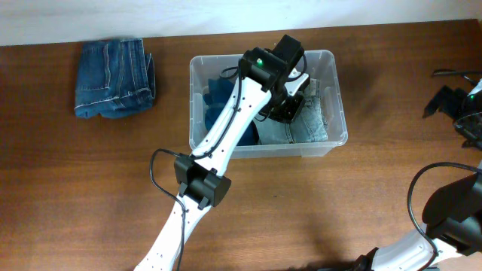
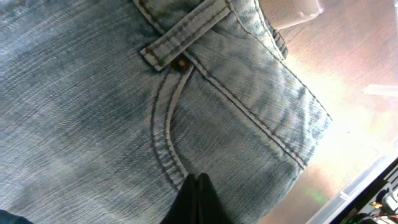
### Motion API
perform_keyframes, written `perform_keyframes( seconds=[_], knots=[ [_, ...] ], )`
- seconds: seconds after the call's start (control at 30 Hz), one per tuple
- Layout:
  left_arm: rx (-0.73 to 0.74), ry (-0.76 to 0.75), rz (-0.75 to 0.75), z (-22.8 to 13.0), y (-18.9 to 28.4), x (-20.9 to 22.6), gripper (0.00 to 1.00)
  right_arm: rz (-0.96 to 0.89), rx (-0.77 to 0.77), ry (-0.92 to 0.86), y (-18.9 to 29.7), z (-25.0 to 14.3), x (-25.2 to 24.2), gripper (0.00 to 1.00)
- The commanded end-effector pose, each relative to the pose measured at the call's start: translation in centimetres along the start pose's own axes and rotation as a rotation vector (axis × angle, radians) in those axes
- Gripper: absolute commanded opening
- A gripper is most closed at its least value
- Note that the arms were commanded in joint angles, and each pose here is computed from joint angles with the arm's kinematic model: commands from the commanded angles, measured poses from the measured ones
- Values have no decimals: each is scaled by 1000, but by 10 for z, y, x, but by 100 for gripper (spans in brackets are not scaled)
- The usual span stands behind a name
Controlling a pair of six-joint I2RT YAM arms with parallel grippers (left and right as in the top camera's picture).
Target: Pack container
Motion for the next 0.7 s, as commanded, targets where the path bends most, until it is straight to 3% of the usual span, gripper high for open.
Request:
perform_keyframes(
  seconds=[0.0,0.33,0.67],
  knots=[
    [-31,-44,14,2,15,-7,1,-2,-8,8,1,0,0,98],
    [6,-90,-3,4,-23,-25,1,-2,-8,8,1,0,0,99],
    [93,-41,71,-10,-37,-11,1,-2,-8,8,1,0,0,98]
  ],
)
Point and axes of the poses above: each gripper's point midway between its finger pads, its own y axis back along the fingers, its own x axis along the line the jaws close on, z = x × y, the point moved 4 cm from there along y, back along the fingers, and after that the axes turned 11 degrees about -y, right-handed, at the moved point
